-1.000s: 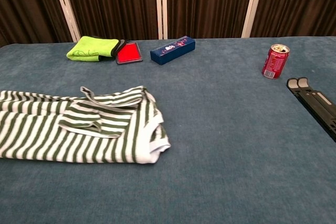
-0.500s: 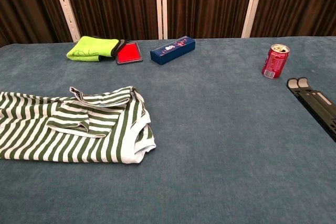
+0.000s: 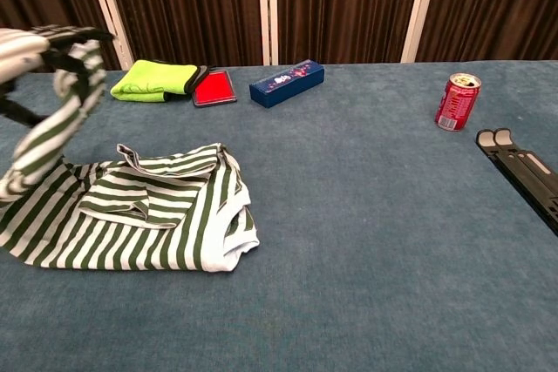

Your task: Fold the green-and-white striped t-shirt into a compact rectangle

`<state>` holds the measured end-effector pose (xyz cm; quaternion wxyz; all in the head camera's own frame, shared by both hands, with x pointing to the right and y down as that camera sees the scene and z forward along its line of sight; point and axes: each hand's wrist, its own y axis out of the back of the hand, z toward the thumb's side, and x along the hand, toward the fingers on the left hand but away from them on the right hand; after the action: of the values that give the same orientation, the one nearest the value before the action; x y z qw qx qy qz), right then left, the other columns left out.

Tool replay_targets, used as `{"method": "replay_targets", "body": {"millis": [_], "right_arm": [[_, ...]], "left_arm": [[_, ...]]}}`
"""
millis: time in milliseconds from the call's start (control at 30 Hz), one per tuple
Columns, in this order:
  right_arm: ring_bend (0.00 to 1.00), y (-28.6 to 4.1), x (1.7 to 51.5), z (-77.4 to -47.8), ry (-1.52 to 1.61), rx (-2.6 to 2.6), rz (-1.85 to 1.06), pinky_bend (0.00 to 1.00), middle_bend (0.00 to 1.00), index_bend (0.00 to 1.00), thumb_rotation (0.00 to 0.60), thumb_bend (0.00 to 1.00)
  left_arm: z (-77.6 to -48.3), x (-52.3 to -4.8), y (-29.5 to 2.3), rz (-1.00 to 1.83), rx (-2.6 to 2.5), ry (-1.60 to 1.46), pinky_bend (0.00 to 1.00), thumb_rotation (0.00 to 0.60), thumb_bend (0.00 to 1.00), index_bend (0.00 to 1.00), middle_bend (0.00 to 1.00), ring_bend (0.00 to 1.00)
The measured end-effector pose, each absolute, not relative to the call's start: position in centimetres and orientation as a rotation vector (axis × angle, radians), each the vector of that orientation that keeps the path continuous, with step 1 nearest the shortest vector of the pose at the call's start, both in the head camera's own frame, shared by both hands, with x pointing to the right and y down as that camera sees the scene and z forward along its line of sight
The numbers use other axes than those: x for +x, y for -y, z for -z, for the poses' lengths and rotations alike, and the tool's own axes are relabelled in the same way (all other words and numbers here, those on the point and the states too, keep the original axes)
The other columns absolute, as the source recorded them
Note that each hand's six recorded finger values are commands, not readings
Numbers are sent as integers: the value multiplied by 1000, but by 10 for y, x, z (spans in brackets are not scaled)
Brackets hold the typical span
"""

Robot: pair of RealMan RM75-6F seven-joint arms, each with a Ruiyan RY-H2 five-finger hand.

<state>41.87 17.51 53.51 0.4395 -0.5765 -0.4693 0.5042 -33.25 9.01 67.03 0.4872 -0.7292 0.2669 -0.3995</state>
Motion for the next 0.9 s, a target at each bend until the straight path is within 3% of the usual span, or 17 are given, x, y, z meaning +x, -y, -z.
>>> {"method": "replay_targets", "body": {"millis": [167, 433, 500, 533, 567, 633, 667, 900], "right_arm": [[0, -175, 420, -534, 1171, -1428, -1254, 0, 0, 123, 600, 0], [0, -174, 423, -534, 1175, -1427, -1262, 0, 0, 123, 600, 0], [0, -174, 423, -534, 1175, -1427, -1262, 0, 0, 123, 600, 0], [0, -174, 423, -534, 1176, -1427, -1262, 0, 0, 123, 600, 0], [0, -174, 424, -534, 1177, -1426, -1262, 0, 0, 123, 600, 0], [0, -174, 424, -533, 1179, -1427, -1262, 0, 0, 123, 600, 0], [0, -174, 424, -533, 1179, -1428, -1262, 0, 0, 123, 600, 0], [0, -175, 424, -533, 1179, -1433, -1258, 0, 0, 123, 600, 0]], "left_arm": [[-691, -275, -90, 935, -1815, -539, 0, 600, 541, 834, 0, 0], [-722, -201, -135, 851, -1874, -301, 0, 600, 535, 821, 0, 0], [-728, -190, -145, 841, -1874, -259, 0, 600, 517, 725, 0, 0], [-729, -187, -148, 838, -1871, -249, 0, 600, 465, 562, 0, 0], [-731, -183, -151, 837, -1868, -243, 0, 600, 380, 333, 0, 0], [-733, -182, -151, 849, -1865, -242, 0, 600, 238, 48, 0, 0], [-733, -182, -151, 858, -1866, -248, 0, 600, 198, 0, 0, 0], [-717, -181, -138, 884, -1855, -336, 0, 600, 192, 0, 0, 0]]}}
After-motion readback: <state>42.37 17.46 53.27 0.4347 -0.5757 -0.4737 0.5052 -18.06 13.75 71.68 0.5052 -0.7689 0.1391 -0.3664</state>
